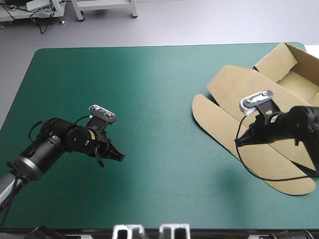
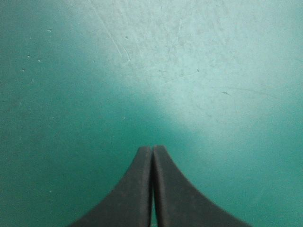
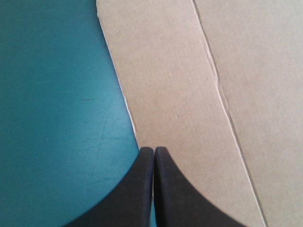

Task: Fold the box

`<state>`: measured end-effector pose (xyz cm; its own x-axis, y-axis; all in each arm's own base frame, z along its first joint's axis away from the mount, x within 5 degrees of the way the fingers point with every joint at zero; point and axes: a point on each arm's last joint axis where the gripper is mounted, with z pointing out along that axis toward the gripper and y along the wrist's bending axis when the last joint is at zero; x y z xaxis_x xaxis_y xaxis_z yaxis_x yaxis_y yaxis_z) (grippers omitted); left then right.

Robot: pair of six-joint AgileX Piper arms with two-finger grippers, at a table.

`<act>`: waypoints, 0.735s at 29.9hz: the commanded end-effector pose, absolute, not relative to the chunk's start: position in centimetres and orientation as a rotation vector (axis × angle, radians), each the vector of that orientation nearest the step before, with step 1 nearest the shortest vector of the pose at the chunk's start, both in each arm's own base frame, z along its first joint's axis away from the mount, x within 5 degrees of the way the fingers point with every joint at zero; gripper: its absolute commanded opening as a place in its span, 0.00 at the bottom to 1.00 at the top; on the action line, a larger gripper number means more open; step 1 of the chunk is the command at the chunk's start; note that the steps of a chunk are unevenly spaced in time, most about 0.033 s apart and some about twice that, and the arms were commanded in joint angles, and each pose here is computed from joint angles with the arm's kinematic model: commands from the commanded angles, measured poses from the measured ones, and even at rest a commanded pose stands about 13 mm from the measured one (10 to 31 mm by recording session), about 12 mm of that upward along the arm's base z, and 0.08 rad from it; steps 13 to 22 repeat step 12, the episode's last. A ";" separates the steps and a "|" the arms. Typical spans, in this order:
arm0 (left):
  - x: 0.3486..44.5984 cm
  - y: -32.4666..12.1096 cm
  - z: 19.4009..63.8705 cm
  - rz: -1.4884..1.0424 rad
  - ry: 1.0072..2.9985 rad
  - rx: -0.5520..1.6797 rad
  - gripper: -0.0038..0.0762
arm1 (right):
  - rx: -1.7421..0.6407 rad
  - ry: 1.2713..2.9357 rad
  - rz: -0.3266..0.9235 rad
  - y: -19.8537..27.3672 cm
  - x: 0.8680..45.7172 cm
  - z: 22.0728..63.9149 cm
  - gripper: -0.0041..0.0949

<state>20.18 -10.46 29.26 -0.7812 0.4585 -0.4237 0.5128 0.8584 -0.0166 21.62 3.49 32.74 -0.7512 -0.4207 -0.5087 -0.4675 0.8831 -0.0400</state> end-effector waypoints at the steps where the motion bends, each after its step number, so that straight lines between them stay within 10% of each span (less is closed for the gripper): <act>1: 19.8 -10.5 31.0 -0.217 2.519 0.712 0.04 | -0.648 2.398 0.073 3.3 19.9 33.5 0.04; 22: 18.1 -9.6 32.9 -0.227 2.441 0.688 0.04 | -0.625 2.331 0.072 3.2 18.1 33.5 0.04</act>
